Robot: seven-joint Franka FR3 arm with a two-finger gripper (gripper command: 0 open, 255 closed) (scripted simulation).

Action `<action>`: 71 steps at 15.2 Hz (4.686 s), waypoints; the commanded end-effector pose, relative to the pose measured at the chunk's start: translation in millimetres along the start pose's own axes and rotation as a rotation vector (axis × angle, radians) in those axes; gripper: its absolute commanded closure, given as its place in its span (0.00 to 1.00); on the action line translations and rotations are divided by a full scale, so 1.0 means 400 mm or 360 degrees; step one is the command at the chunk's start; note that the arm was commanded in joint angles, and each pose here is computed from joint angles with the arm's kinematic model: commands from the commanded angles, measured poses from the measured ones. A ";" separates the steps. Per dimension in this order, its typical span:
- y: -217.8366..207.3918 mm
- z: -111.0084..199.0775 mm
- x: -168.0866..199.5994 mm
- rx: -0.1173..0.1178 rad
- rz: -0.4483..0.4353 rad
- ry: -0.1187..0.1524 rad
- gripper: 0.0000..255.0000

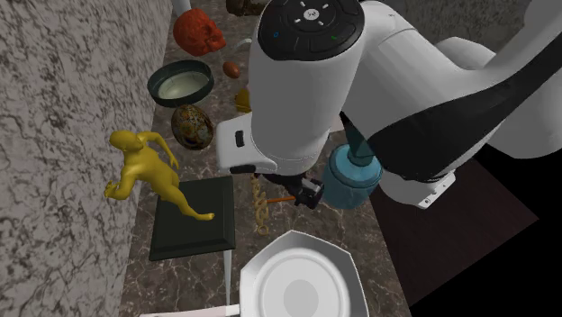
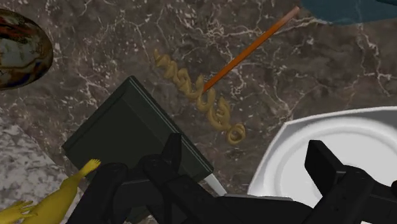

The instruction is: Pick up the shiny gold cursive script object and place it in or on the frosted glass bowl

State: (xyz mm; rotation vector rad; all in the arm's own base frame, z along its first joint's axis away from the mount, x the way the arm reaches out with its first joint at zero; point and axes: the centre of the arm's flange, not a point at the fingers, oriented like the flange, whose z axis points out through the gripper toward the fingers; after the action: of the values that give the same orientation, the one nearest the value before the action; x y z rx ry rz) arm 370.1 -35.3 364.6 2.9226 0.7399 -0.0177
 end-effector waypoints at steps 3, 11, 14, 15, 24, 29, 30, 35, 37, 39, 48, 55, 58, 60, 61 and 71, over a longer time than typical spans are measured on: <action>0.028 0.129 0.018 -0.0001 -0.0189 0.0004 0.00; 0.061 0.329 0.051 0.0000 -0.0437 0.0004 0.00; 0.061 0.368 0.052 0.0000 -0.0437 0.0004 0.00; 0.061 0.381 0.052 0.0000 -0.0437 0.0004 0.00; 0.061 0.402 0.052 0.0000 -0.0437 0.0004 0.00; 0.061 0.402 0.052 0.0000 -0.0437 0.0004 1.00; 0.061 0.402 0.052 0.0000 -0.0437 0.0004 1.00; 0.062 0.389 0.051 0.0000 -0.0437 0.0004 1.00; 0.065 0.363 0.050 0.0000 -0.0437 0.0004 1.00; 0.069 0.337 0.049 0.0000 -0.0437 0.0004 1.00; 0.083 0.219 0.044 0.0000 -0.0437 0.0004 1.00; 0.094 0.127 0.040 0.0000 -0.0437 0.0004 1.00; 0.099 0.088 0.038 0.0000 -0.0437 0.0004 1.00; 0.102 0.062 0.037 0.0000 -0.0437 0.0004 1.00; 0.103 0.049 0.036 0.0000 -0.0437 0.0004 1.00; 0.235 -0.005 -0.012 0.0000 -0.0437 0.0004 1.00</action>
State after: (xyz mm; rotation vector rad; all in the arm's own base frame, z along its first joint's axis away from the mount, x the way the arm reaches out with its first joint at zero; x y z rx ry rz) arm 410.2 -105.0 378.3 2.7982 1.1326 -0.0397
